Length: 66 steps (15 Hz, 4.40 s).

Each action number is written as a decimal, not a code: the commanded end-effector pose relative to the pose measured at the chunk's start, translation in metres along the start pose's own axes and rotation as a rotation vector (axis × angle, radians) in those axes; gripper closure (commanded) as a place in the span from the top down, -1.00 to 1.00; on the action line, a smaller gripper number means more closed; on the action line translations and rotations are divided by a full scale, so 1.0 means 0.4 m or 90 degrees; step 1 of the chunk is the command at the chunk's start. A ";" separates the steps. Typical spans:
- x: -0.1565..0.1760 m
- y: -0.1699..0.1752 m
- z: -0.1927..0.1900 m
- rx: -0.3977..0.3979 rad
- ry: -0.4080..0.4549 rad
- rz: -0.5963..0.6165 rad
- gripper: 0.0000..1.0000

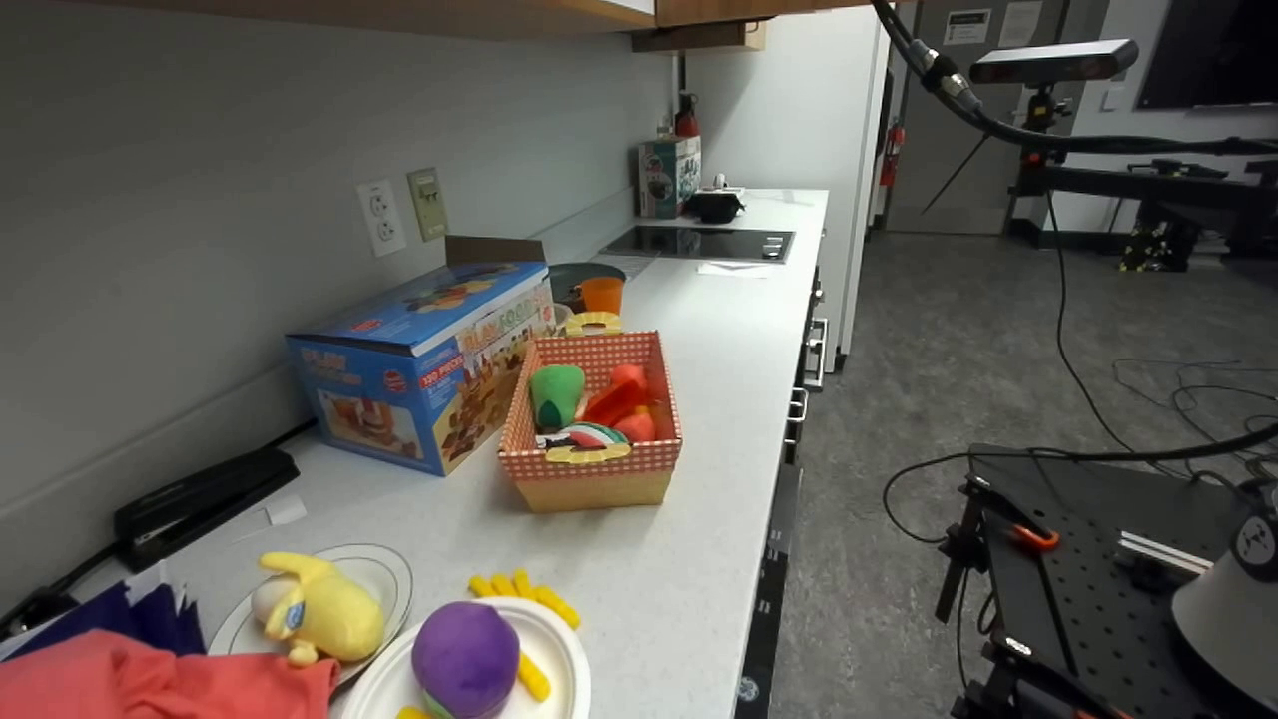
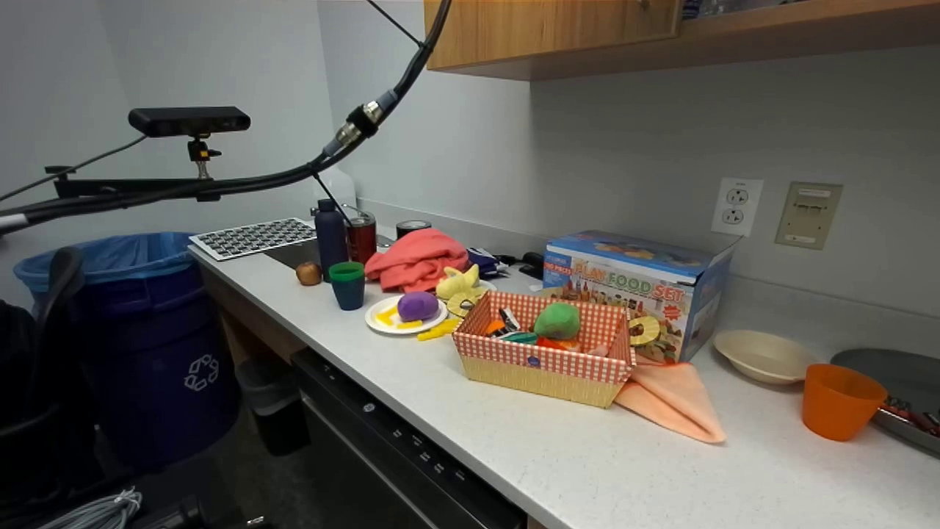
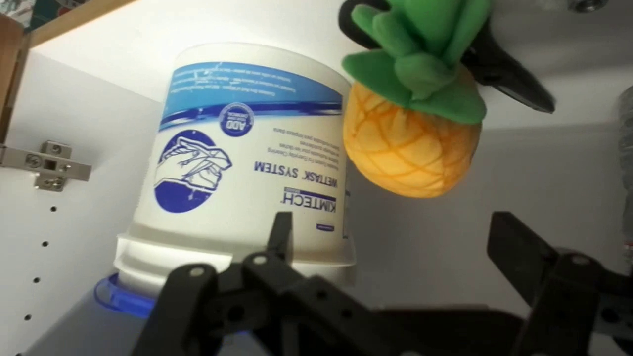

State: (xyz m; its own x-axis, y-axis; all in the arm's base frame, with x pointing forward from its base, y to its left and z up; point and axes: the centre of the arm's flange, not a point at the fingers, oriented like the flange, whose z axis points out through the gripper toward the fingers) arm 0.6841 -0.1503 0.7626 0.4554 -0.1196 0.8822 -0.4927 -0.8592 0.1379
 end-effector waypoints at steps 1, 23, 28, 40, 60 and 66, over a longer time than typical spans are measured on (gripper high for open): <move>-0.018 0.019 -0.031 -0.080 -0.026 -0.033 1.00; -0.236 0.378 -0.255 -0.093 -0.555 -0.304 1.00; -0.247 0.383 -0.237 -0.105 -0.572 -0.310 1.00; -0.309 0.479 -0.287 -0.130 -0.686 -0.296 1.00; -0.426 0.840 -0.452 -0.146 -0.714 -0.100 1.00; -0.418 0.931 -0.437 -0.178 -0.620 -0.057 1.00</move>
State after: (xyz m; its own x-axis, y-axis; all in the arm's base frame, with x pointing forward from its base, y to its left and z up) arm 0.3080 -0.3538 0.7482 0.8517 -0.5224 0.0425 -0.4906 -0.7661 0.4153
